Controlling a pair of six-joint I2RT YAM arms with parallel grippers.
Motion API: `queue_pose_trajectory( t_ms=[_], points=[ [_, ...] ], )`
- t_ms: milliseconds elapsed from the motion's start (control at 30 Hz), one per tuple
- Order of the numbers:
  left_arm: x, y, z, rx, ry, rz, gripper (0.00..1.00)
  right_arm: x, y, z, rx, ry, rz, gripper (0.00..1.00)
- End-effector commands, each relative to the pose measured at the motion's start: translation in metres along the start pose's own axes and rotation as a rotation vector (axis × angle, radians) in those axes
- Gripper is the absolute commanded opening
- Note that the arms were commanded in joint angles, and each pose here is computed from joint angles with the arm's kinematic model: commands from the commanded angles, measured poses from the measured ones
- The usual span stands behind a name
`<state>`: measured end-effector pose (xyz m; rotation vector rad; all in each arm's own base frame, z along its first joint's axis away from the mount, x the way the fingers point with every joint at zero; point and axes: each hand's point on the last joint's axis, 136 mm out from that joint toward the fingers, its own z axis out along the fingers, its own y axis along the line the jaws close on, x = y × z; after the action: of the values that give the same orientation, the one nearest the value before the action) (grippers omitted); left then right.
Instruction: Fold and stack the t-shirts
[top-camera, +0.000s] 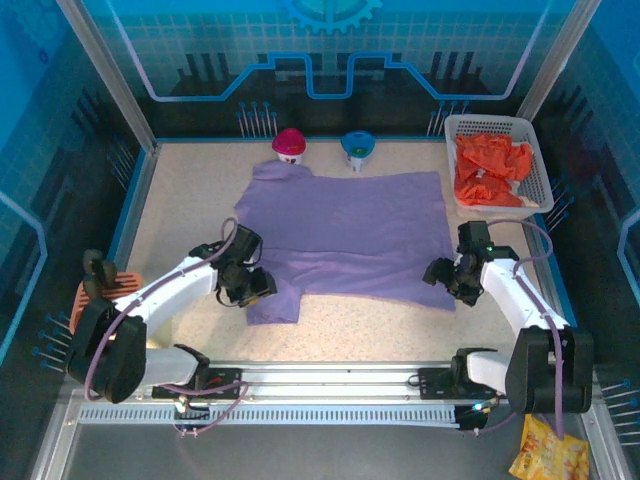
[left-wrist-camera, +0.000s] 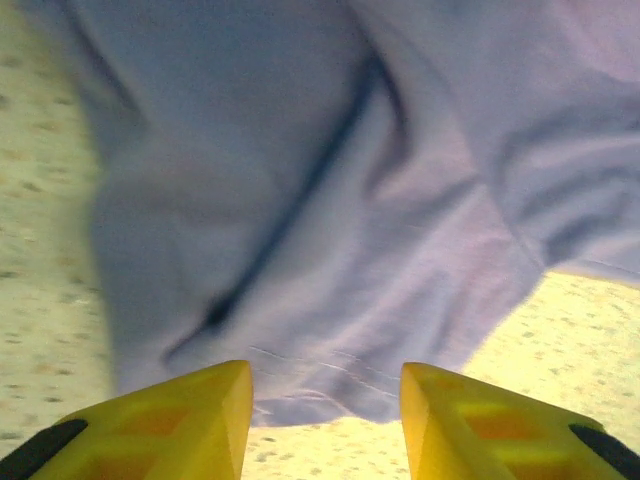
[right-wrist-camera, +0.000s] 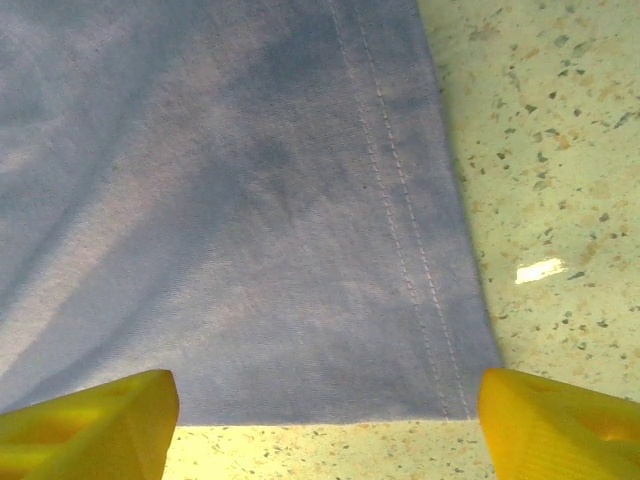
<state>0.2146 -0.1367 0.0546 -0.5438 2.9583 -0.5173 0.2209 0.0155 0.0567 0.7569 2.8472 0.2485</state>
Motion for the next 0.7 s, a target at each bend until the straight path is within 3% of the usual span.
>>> queue_pose_trajectory(
  t_ms=[0,167,433,667],
  points=[
    [0.003,-0.035,-0.008,0.108,-0.010,-0.032,0.39,0.003,-0.007,-0.001,0.009,0.001,0.026,0.77],
    [0.025,-0.049,0.003,0.134,0.001,-0.058,0.36,0.000,-0.004,0.000,-0.014,0.002,0.041,0.77],
    [0.039,-0.053,0.026,0.146,0.021,-0.116,0.40,-0.004,-0.001,0.000,-0.022,0.001,0.036,0.77],
    [0.050,-0.037,0.032,0.080,0.059,-0.129,0.46,-0.005,-0.001,0.002,-0.030,0.002,0.033,0.77]
  ],
)
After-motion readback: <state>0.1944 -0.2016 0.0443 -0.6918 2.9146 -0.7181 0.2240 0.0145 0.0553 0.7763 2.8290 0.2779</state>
